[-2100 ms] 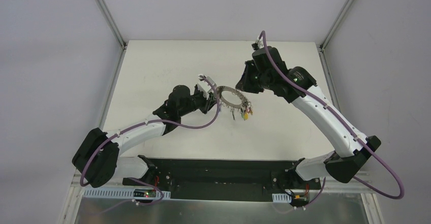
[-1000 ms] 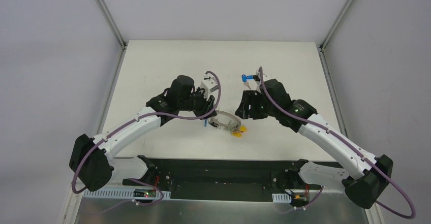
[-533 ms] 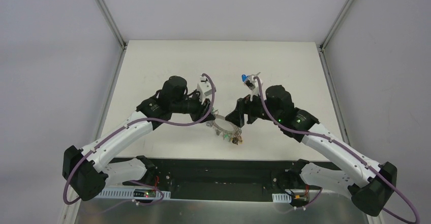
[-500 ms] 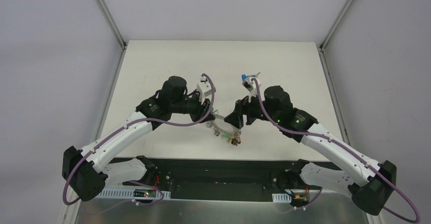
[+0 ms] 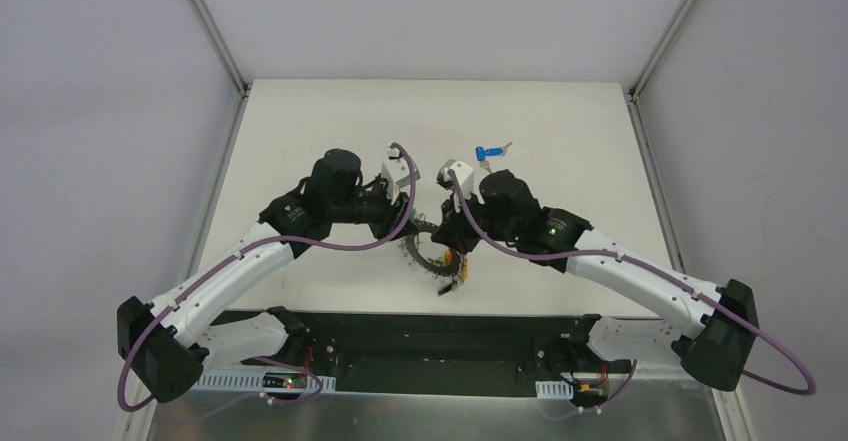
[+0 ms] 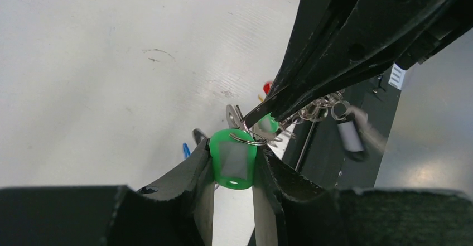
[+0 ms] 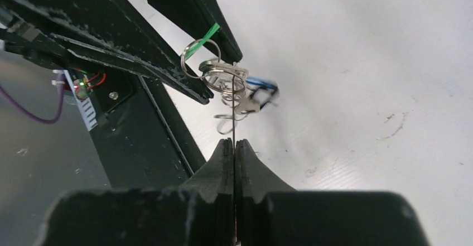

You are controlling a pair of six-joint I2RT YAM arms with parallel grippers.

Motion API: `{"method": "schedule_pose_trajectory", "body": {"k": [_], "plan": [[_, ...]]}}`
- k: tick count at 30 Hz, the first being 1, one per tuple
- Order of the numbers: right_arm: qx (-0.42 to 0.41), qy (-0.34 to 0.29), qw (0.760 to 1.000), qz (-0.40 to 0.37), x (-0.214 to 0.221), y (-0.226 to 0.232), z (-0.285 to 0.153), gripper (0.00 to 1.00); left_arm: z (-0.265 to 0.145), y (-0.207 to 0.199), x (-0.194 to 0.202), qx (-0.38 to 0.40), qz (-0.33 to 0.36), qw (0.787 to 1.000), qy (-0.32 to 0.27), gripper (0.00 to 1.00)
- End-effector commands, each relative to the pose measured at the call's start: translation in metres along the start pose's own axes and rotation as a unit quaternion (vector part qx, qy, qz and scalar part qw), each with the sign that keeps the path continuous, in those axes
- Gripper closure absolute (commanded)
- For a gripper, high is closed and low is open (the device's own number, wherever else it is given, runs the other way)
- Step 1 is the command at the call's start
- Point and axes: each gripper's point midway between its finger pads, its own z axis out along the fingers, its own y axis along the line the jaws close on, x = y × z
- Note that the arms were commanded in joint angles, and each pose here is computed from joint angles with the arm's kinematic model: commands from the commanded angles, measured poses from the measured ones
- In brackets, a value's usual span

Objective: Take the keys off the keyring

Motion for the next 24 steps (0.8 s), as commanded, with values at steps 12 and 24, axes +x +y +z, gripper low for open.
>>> {"method": "schedule_pose_trajectory", "body": {"k": [12,24], "plan": [[0.137,-0.133,0.943,-0.273,-0.073,-0.034,-0.055,1.00,-0.003,0.012,-0.015,-0.052,-0.061,0.993,-0.088,0.73],[0.174,-0.132,0.840,-0.497,-0.125,-0.035,-0.082,1.00,0.000,0.009,-0.022,-0.034,-0.049,0.984,-0.168,0.37]]}}
